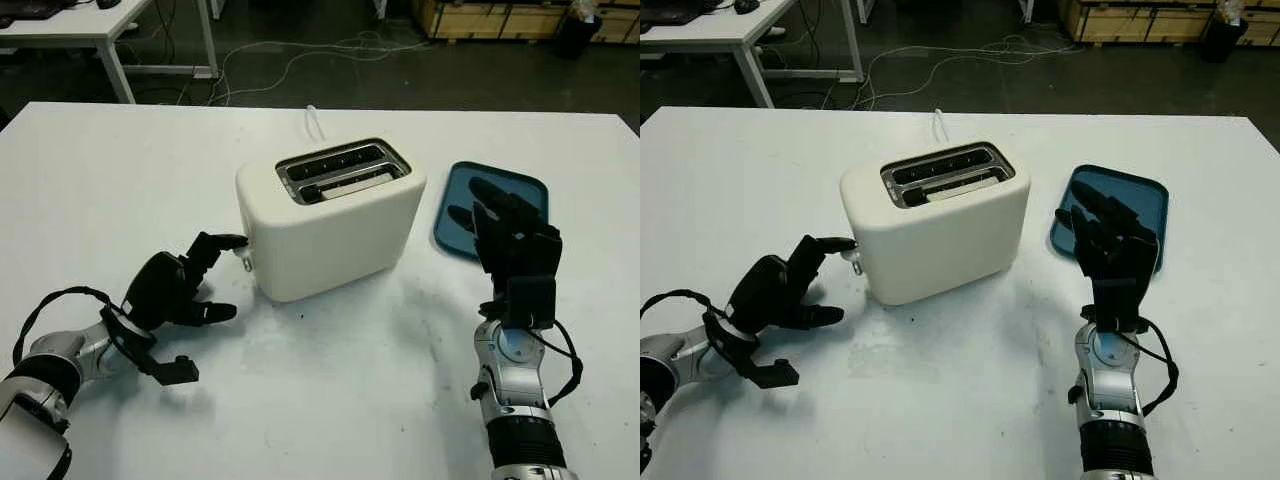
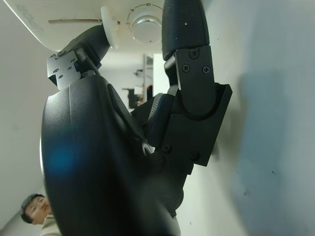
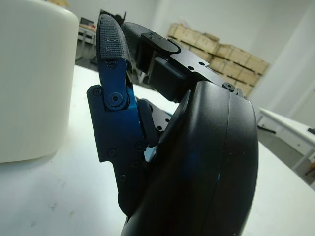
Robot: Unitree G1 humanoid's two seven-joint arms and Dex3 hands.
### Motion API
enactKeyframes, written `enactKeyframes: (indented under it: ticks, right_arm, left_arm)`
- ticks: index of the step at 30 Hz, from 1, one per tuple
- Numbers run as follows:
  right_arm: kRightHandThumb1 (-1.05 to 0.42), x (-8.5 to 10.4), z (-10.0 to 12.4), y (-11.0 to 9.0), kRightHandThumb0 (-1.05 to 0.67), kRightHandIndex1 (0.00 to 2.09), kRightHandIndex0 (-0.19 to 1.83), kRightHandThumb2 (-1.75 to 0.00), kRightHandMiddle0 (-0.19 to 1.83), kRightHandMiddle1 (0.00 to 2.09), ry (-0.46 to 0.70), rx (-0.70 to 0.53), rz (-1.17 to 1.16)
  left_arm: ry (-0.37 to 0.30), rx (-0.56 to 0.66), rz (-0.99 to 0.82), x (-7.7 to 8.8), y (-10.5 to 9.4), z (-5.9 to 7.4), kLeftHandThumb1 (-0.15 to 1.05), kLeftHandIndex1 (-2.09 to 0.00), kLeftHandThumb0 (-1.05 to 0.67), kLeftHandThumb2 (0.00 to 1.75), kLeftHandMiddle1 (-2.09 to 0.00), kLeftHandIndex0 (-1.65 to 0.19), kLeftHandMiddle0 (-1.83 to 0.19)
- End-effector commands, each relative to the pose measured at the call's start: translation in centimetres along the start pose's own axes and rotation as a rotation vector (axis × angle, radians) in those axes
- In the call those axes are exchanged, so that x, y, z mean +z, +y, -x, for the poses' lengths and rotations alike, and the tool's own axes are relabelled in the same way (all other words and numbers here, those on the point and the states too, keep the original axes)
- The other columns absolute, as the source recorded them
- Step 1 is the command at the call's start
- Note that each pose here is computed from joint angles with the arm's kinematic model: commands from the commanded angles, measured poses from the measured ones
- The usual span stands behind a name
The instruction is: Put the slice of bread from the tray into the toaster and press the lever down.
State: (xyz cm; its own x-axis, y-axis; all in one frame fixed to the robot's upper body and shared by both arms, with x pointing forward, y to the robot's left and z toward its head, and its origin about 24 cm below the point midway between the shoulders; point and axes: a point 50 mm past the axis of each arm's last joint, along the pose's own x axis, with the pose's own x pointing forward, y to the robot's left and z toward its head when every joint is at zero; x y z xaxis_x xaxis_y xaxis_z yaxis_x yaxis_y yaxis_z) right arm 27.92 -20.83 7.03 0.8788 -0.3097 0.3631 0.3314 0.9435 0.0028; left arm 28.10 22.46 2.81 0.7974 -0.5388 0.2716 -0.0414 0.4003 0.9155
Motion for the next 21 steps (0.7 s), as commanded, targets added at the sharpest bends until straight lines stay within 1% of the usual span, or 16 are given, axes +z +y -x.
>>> enactKeyframes:
  ticks: [1,3,5,6,7,8,9,10,11,12,13,14,15,16,18,21]
  right_arm:
    - [-0.92,0.0,0.0,-0.3,-0.68,0.01,1.18,-0.16,1.04,0.0,-0.012,0.003,0.003]
    - [-0.92,0.0,0.0,-0.3,-0.67,0.01,1.18,-0.16,1.05,0.01,-0.013,-0.001,0.002]
    - [-0.92,0.0,0.0,-0.3,-0.67,0.01,1.18,-0.16,1.05,0.0,-0.01,-0.004,0.012]
    - [-0.92,0.0,0.0,-0.2,-0.68,0.01,1.18,-0.16,1.05,0.0,-0.007,-0.003,0.018]
    - [-0.92,0.0,0.0,-0.2,-0.69,0.0,1.17,-0.17,1.04,0.0,-0.007,-0.002,0.021]
    - [-0.92,0.0,0.0,-0.2,-0.69,0.0,1.17,-0.17,1.04,0.0,-0.007,-0.001,0.019]
    - [-0.92,0.0,-0.1,-0.1,-0.69,0.0,1.17,-0.17,1.04,0.0,-0.008,0.0,0.012]
    - [-0.92,0.0,-0.1,-0.1,-0.69,0.0,1.18,-0.17,1.04,0.0,-0.009,0.0,0.005]
    - [-0.92,0.0,-0.1,0.0,-0.69,0.01,1.18,-0.16,1.04,0.0,-0.009,0.0,0.001]
    - [-0.92,0.0,-0.1,0.0,-0.69,0.0,1.18,-0.16,1.04,0.0,-0.009,0.0,0.001]
    - [-0.92,0.0,-0.1,0.0,-0.69,0.0,1.18,-0.16,1.04,0.0,-0.008,-0.001,0.004]
    - [-0.92,0.0,-0.1,0.0,-0.69,0.0,1.18,-0.16,1.04,0.0,-0.009,0.0,0.007]
    - [-0.92,0.0,-0.1,0.1,-0.69,0.0,1.18,-0.16,1.04,0.0,-0.01,0.001,0.011]
    - [-0.92,0.0,-0.1,0.1,-0.7,0.0,1.18,-0.17,1.04,0.0,-0.01,0.004,0.013]
    - [-0.92,0.0,-0.1,0.2,-0.69,0.0,1.17,-0.17,1.03,0.0,-0.013,0.006,0.01]
    - [-0.92,0.1,-0.1,0.4,-0.68,0.0,1.16,-0.18,1.02,0.0,-0.013,0.009,0.019]
  left_arm:
    - [0.143,-0.603,-0.037,-0.1,-6.5,6.9,0.92,-1.18,-0.96,0.5,-1.01,-0.62,-1.15]
    - [0.128,-0.58,-0.048,-0.1,-6.3,6.7,0.92,-1.18,-0.95,0.5,-1.02,-0.64,-1.17]
    - [0.13,-0.566,-0.033,-0.2,-6.1,6.4,0.92,-1.18,-0.94,0.5,-1.03,-0.64,-1.17]
    - [0.128,-0.558,-0.029,-0.2,-6.0,6.3,0.92,-1.17,-0.94,0.5,-1.02,-0.63,-1.14]
    - [0.122,-0.55,-0.03,-0.2,-5.8,6.1,0.92,-1.16,-0.93,0.55,-1.01,-0.65,-1.06]
    - [0.114,-0.529,-0.032,-0.2,-5.7,6.0,0.92,-1.16,-0.93,0.58,-1.03,-0.66,-1.04]
    - [0.111,-0.505,-0.033,-0.2,-5.5,5.8,0.92,-1.16,-0.94,0.61,-1.06,-0.68,-1.06]
    - [0.114,-0.484,-0.031,-0.3,-5.3,5.5,0.92,-1.16,-0.95,0.64,-1.14,-0.68,-1.15]
    - [0.118,-0.459,-0.033,-0.4,-5.0,5.3,0.92,-1.18,-0.96,0.65,-1.2,-0.68,-1.2]
    - [0.115,-0.408,-0.039,-0.4,-4.7,5.0,0.92,-1.2,-0.97,0.64,-1.27,-0.68,-1.28]
    - [0.112,-0.352,-0.036,-0.4,-4.2,4.6,0.92,-1.27,-0.97,0.61,-1.41,-0.72,-1.4]
    - [0.104,-0.286,-0.042,-0.5,-3.6,4.0,0.92,-1.34,-0.96,0.6,-1.53,-0.67,-1.44]
    - [0.095,-0.215,-0.05,-0.6,-2.8,3.4,0.92,-1.43,-0.95,0.62,-1.64,-0.54,-1.45]
    - [0.088,-0.141,-0.052,-0.7,-2.0,2.7,0.92,-1.52,-0.93,0.67,-1.7,-0.4,-1.45]
    - [0.071,-0.013,-0.039,-0.8,-0.3,1.5,0.92,-1.59,-0.9,0.76,-1.73,-0.27,-1.45]
    - [0.035,0.158,-0.008,-0.7,2.5,-0.2,0.92,-1.64,-0.85,0.78,-1.74,-0.1,-1.45]
